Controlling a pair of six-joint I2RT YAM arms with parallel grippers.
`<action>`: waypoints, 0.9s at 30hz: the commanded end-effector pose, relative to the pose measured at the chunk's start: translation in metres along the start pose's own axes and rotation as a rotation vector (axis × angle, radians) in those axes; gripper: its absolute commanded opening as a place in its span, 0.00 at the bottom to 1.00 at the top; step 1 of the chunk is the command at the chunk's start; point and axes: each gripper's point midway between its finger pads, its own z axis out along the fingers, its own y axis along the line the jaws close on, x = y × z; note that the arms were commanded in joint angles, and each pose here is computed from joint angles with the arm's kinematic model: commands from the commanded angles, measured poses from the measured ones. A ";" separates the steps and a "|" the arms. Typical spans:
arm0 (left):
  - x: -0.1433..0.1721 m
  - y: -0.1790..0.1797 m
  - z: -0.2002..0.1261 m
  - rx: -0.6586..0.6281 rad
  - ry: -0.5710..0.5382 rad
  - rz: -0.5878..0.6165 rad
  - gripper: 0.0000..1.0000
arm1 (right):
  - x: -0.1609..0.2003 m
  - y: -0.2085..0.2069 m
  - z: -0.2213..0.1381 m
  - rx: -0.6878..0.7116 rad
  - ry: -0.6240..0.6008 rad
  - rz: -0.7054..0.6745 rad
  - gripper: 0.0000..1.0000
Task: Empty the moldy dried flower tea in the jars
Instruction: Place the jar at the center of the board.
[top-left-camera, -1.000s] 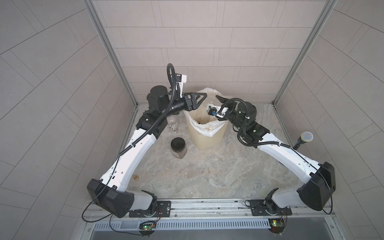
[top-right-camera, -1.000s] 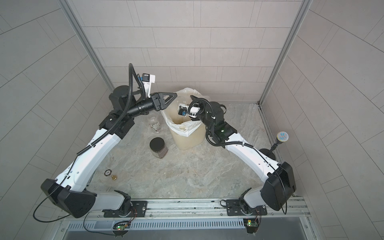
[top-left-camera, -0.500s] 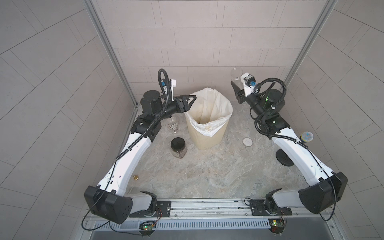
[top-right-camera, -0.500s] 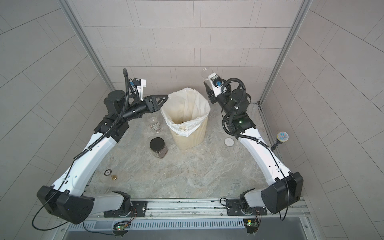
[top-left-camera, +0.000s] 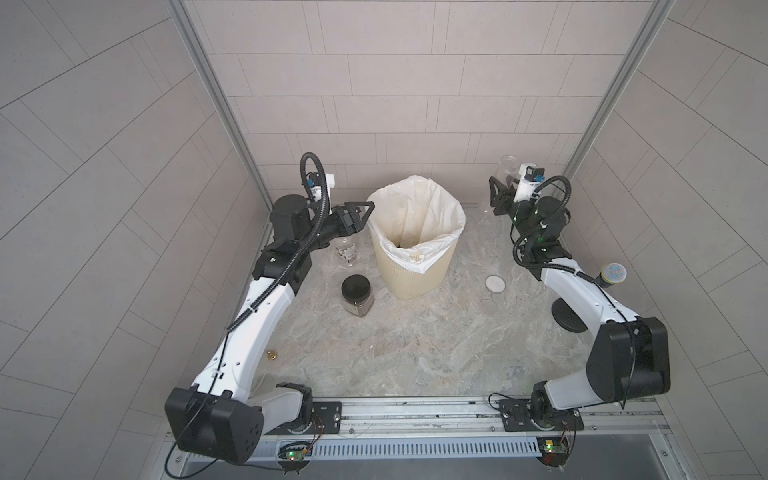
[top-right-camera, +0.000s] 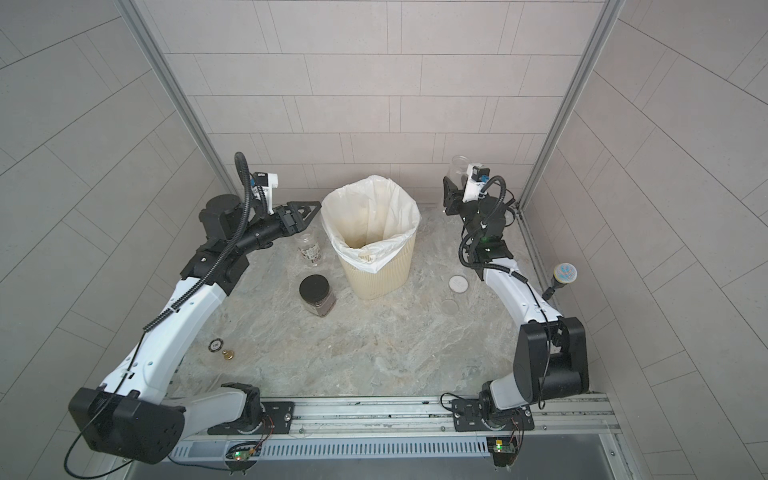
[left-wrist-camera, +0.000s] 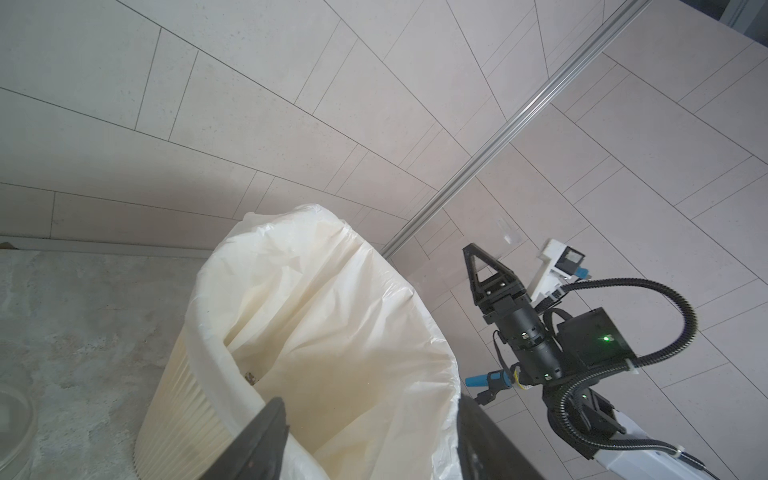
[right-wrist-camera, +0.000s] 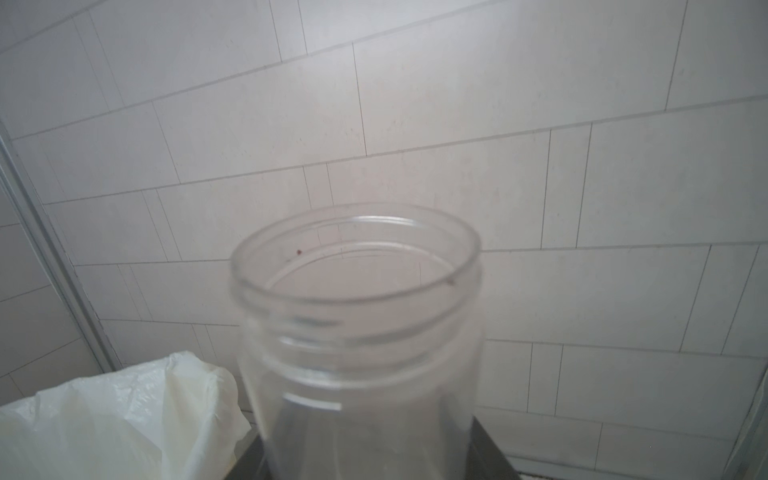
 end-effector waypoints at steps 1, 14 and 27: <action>-0.006 -0.005 -0.012 0.017 -0.032 0.023 0.67 | 0.006 -0.006 -0.001 0.011 -0.069 0.030 0.50; -0.001 0.006 -0.017 -0.002 -0.025 0.009 0.67 | 0.139 -0.019 0.008 0.035 0.136 -0.015 0.52; 0.005 0.005 -0.017 0.016 0.009 -0.010 0.66 | 0.171 0.006 -0.053 0.144 0.177 -0.002 0.51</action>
